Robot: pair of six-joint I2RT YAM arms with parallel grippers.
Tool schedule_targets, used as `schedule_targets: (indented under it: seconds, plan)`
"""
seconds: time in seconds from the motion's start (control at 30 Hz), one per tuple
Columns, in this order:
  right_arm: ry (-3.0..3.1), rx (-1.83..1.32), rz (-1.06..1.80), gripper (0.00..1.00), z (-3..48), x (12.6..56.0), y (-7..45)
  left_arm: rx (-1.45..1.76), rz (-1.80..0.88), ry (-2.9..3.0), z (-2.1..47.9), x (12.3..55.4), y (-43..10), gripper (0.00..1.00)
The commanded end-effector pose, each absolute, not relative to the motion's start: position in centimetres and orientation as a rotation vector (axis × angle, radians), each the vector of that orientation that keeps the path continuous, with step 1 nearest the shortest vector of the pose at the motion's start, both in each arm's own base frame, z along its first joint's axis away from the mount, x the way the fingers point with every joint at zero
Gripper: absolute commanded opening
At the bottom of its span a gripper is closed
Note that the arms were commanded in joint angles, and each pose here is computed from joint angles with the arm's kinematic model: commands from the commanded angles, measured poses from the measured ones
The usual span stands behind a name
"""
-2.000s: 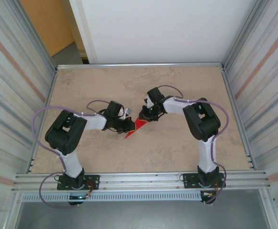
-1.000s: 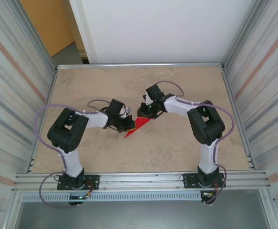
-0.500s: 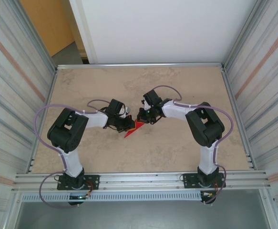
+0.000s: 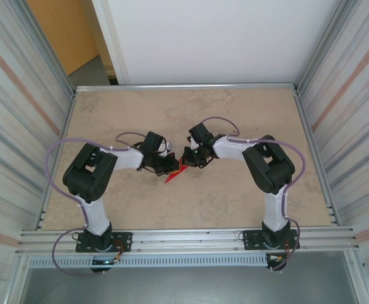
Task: Fold a paper plane with a square sheet of paper (pick it up from the middle)
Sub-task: Fold the wing for the fifth time at the center of the table.
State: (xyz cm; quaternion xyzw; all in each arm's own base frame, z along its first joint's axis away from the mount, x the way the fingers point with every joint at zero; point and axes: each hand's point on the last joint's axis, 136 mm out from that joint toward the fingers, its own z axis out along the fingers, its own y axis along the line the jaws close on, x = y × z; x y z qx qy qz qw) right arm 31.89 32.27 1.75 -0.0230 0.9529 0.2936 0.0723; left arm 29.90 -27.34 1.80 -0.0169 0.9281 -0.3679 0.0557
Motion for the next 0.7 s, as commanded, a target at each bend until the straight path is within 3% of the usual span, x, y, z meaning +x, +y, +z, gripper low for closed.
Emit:
schedule_targets:
  seconds: [0.0, 0.67]
  plan:
    - [2.897, -0.034, 0.811, 0.02, 0.0, 31.4, 30.9, -0.16, -0.984, 2.949, -1.2, 28.3, -25.1, 0.0]
    - [2.715, 0.246, 0.802, 0.05, 1.5, 38.1, 19.9, -0.166, -0.979, 2.988, -1.9, 27.2, -24.2, 0.0]
